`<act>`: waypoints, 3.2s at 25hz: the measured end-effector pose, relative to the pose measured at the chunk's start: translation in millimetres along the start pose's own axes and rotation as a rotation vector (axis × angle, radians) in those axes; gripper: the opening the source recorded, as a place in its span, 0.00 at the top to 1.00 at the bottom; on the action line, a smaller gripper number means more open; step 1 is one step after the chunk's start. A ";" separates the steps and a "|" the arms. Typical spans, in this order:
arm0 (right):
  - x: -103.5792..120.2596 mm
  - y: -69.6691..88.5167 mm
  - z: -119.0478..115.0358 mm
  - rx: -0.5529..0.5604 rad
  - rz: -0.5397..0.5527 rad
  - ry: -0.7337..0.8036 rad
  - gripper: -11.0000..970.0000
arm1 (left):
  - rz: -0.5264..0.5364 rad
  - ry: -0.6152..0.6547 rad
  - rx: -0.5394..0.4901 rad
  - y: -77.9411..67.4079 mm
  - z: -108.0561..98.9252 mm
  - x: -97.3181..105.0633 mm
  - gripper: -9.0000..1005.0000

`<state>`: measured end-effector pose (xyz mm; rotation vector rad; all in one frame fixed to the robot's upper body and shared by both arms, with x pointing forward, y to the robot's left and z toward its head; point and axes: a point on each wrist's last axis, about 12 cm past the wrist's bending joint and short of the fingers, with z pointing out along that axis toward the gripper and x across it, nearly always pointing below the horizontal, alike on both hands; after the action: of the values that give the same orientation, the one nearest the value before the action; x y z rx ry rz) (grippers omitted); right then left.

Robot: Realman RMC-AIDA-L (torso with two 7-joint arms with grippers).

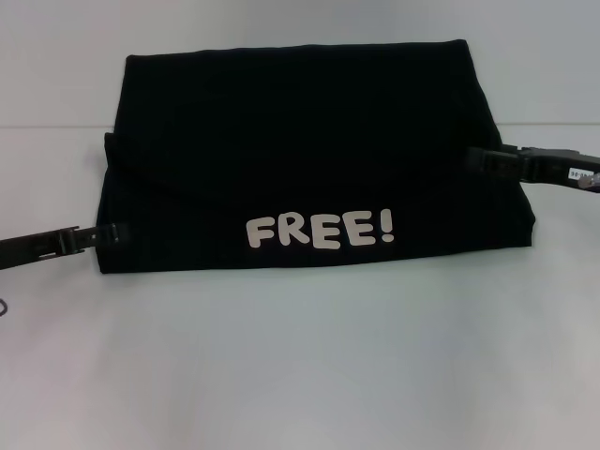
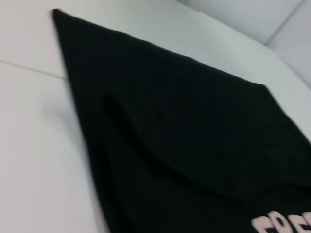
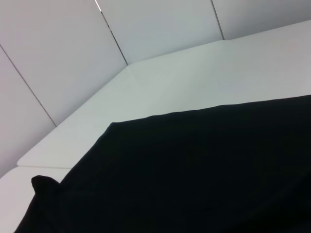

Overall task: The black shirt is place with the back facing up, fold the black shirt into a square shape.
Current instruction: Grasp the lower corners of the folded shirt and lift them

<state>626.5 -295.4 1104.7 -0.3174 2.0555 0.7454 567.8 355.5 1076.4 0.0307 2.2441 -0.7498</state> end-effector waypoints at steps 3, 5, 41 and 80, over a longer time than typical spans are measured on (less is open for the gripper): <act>-1.4 0.9 2.3 0.001 -0.004 0.006 0.26 | -0.008 0.000 -0.027 1.1 8.9 1.8 0.13; -2.4 1.0 2.6 0.002 -0.006 0.005 0.26 | 0.001 0.011 -0.036 0.0 14.5 2.8 0.13; -3.2 -11.7 -8.6 0.048 -0.002 0.024 0.26 | 0.092 0.129 -0.024 -4.6 19.5 3.8 0.72; 22.6 -17.0 5.2 0.173 0.007 0.320 0.62 | 0.115 0.115 -0.021 -4.8 15.5 -11.0 0.99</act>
<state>625.5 -304.3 1077.3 -0.3493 2.4062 0.5418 584.7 345.6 1077.8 0.1952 2.3372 -0.6777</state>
